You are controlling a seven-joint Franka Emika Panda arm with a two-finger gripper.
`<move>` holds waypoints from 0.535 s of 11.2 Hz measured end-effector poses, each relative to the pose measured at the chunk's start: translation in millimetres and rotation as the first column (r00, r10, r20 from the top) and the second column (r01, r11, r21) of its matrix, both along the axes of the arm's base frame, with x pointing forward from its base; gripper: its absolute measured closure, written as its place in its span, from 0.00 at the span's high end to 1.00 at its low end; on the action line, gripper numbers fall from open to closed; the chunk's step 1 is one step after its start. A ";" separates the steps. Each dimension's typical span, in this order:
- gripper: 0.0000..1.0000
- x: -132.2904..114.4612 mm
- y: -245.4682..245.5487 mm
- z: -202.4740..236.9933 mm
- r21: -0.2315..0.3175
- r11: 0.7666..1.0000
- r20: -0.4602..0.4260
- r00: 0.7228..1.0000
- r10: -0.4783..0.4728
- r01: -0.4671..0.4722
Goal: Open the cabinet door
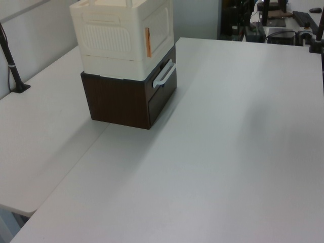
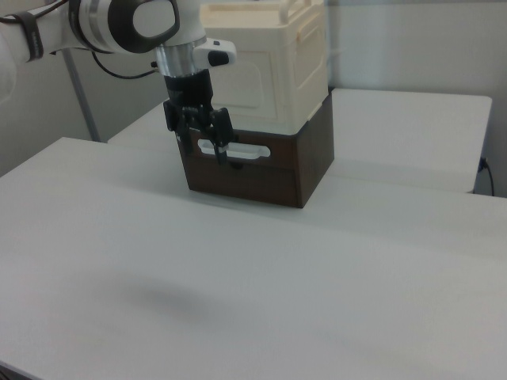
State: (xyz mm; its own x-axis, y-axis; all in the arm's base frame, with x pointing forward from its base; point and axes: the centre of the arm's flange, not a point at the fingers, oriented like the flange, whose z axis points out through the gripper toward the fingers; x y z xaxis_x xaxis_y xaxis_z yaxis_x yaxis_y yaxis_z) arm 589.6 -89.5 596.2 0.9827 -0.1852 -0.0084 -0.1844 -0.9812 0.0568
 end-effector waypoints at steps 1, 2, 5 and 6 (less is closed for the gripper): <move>1.00 0.2 0.9 -0.1 0.008 1.000 0.001 1.000 0.000 0.000; 1.00 0.7 2.9 -0.7 0.028 1.000 0.003 1.000 0.002 -0.002; 1.00 11.3 8.2 -7.7 0.072 0.996 0.040 0.998 0.050 -0.053; 1.00 16.0 9.9 -12.6 0.087 0.995 0.049 0.997 0.051 -0.056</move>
State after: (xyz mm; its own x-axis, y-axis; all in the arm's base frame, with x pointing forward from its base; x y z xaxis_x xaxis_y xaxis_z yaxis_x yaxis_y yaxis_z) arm 605.5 -79.6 583.6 0.9908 -0.1329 0.0236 -0.1320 -0.9905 -0.0376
